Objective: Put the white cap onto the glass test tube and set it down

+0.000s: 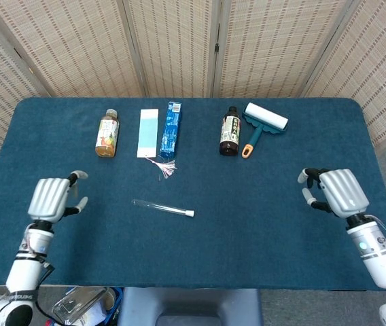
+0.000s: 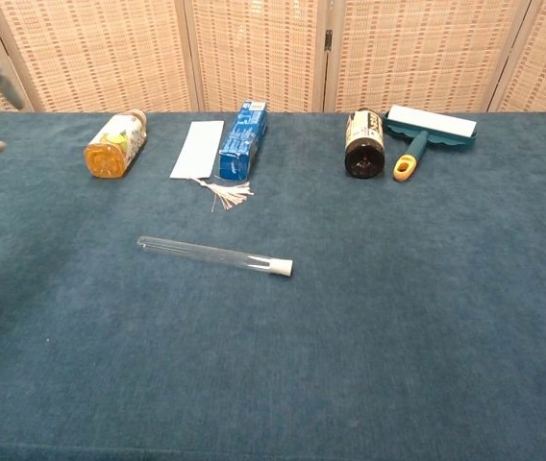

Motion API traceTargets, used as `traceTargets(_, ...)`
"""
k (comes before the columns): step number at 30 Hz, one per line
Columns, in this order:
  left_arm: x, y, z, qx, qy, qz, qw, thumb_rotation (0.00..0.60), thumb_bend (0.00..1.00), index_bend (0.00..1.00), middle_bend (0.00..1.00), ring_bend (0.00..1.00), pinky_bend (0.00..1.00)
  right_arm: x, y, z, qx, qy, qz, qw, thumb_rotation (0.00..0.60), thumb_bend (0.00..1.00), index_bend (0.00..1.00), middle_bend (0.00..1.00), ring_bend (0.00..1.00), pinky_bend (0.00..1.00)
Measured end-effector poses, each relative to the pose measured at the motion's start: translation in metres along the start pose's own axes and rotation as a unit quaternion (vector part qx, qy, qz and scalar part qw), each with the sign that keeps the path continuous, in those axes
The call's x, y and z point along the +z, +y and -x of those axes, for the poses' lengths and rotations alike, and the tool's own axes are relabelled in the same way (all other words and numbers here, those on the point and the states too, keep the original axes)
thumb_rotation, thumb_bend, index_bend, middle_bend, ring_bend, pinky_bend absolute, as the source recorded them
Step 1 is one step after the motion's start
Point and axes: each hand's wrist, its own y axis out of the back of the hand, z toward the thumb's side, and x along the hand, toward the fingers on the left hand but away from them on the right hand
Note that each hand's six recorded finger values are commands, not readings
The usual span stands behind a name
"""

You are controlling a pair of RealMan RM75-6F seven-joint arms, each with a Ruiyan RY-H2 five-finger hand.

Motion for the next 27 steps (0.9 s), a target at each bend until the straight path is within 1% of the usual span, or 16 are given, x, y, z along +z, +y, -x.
traceTargets(5, -0.04, 0.008, 0.028, 0.042, 0.026, -0.013, 0.9987, 0.6, 0.27, 0.33, 0.5, 0.5, 0.54, -0.029, -0.012, -0.033, -0.032, -0.032, -0.023, 0.9987, 0.6, 0.41, 0.43, 0.49, 0.51, 0.67)
traceTargets(9, -0.063, 0.01, 0.056, 0.068, 0.045, -0.024, 0.9964, 0.6, 0.27, 0.32, 0.49, 0.49, 0.51, -0.047, -0.026, -0.062, -0.043, -0.059, -0.023, 0.9971, 0.6, 0.41, 0.43, 0.49, 0.51, 0.67)
traceTargets(13, -0.076, 0.007, 0.079, 0.073, 0.06, -0.03, 0.995, 0.6, 0.27, 0.32, 0.48, 0.49, 0.48, -0.056, -0.035, -0.087, -0.046, -0.078, -0.003, 0.9959, 0.6, 0.41, 0.43, 0.49, 0.51, 0.67)
traceTargets(16, -0.08, 0.007, 0.091, 0.076, 0.069, -0.034, 0.9942, 0.6, 0.27, 0.32, 0.48, 0.49, 0.46, -0.059, -0.038, -0.1, -0.049, -0.088, 0.002, 0.9949, 0.6, 0.4, 0.43, 0.49, 0.51, 0.67)
traceTargets(21, -0.079, 0.005, 0.098, 0.073, 0.07, -0.052, 0.9935, 0.6, 0.27, 0.31, 0.47, 0.49, 0.46, -0.061, -0.035, -0.11, -0.054, -0.097, 0.005, 0.9938, 0.6, 0.39, 0.43, 0.49, 0.51, 0.67)
traceTargets(27, -0.076, 0.002, 0.101, 0.062, 0.078, -0.053, 0.9936, 0.6, 0.27, 0.31, 0.47, 0.49, 0.46, -0.062, -0.029, -0.121, -0.056, -0.109, 0.007, 0.9924, 0.6, 0.38, 0.43, 0.49, 0.51, 0.67)
